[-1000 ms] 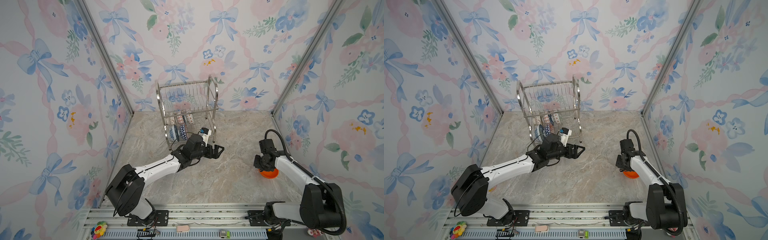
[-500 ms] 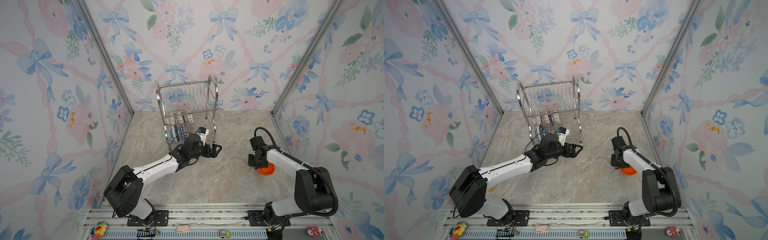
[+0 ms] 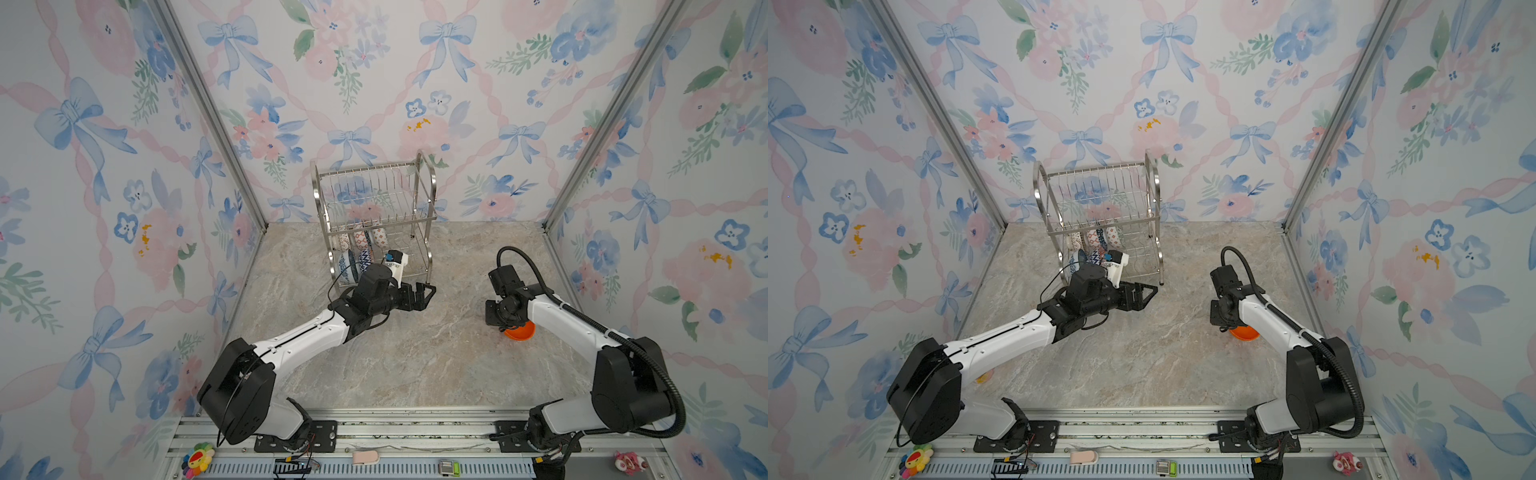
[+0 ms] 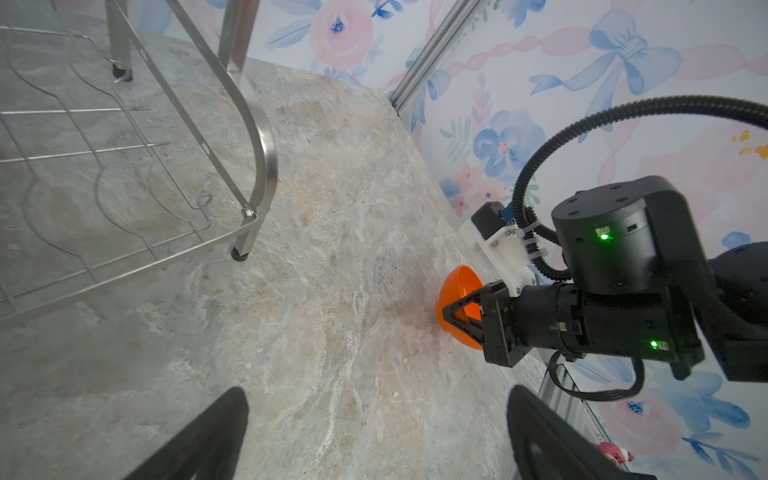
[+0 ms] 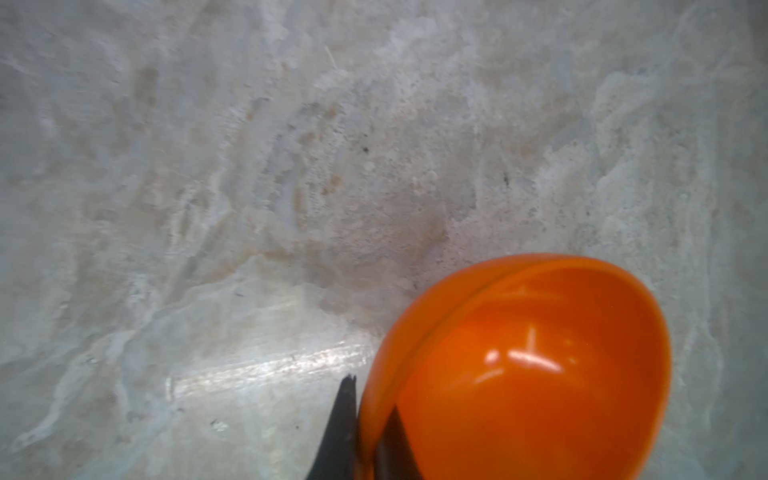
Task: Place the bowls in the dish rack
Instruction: 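Carry the orange bowl to the rack front with the right gripper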
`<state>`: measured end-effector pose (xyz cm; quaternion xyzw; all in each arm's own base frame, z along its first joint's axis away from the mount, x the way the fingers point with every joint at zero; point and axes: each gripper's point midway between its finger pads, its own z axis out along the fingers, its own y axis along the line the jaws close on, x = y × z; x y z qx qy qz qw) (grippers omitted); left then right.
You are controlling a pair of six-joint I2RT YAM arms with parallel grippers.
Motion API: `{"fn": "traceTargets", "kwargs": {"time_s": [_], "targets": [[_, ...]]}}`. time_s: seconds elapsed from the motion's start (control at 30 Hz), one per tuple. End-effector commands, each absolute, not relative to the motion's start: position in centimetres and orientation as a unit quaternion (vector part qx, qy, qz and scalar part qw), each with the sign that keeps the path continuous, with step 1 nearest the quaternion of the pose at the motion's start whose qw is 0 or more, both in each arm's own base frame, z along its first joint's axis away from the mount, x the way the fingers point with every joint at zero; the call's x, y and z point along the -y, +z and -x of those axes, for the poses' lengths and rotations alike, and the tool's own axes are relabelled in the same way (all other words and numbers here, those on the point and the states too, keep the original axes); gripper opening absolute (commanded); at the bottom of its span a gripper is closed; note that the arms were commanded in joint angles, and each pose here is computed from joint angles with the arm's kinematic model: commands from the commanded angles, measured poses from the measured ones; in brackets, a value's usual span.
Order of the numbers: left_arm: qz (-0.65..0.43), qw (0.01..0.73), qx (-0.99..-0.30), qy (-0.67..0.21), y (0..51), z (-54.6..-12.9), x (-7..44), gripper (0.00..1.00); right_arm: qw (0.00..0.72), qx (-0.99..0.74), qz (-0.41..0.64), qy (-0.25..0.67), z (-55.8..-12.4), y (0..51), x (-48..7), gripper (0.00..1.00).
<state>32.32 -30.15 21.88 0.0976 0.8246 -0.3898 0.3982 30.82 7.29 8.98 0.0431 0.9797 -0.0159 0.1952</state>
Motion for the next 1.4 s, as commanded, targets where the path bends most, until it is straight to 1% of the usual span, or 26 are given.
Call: {"fn": "traceTargets", "kwargs": {"time_s": [0.0, 0.1, 0.17, 0.33, 0.53, 0.7, 0.87, 0.9, 1.07, 1.37], "targets": [[-0.063, 0.418, -0.827, -0.371, 22.7, -32.9, 26.9, 0.98, 0.273, -0.956, -0.034, 0.098, -32.9, 14.5, -12.4, 0.0], [-0.028, 0.425, -0.825, -0.372, 22.9, -33.3, 24.4, 0.98, 0.323, -0.928, -0.009, 0.187, -34.1, 18.0, -16.7, 0.0], [-0.007, 0.423, -0.823, -0.378, 22.7, -33.6, 23.0, 0.98, 0.346, -0.911, 0.012, 0.224, -34.6, 20.0, -19.2, 0.0], [0.049, 0.414, -0.82, -0.393, 21.6, -34.0, 19.2, 0.98, 0.386, -0.875, 0.073, 0.283, -35.1, 23.7, -24.8, 0.0], [0.082, 0.405, -0.824, -0.388, 20.0, -33.4, 16.2, 0.98, 0.424, -0.824, 0.11, 0.36, -35.8, 26.8, -29.9, 0.0], [0.107, 0.404, -0.821, -0.39, 19.2, -32.8, 14.6, 0.98, 0.43, -0.794, 0.142, 0.405, -36.7, 26.9, -33.4, 0.0], [0.111, 0.401, -0.821, -0.392, 18.8, -32.4, 14.3, 0.98, 0.427, -0.773, 0.169, 0.438, -37.5, 26.6, -35.7, 0.0], [0.111, 0.401, -0.82, -0.391, 18.8, -32.4, 14.2, 0.98, 0.422, -0.773, 0.174, 0.439, -37.8, 25.8, -36.2, 0.0], [0.112, 0.397, -0.82, -0.396, 18.5, -32.4, 14.3, 0.98, 0.434, -0.757, 0.184, 0.452, -38.5, 25.7, -37.1, 0.0], [0.115, 0.398, -0.822, -0.392, 18.3, -32.9, 14.1, 0.98, 0.421, -0.737, 0.198, 0.49, -40.5, 24.2, -39.2, 0.0]]}}
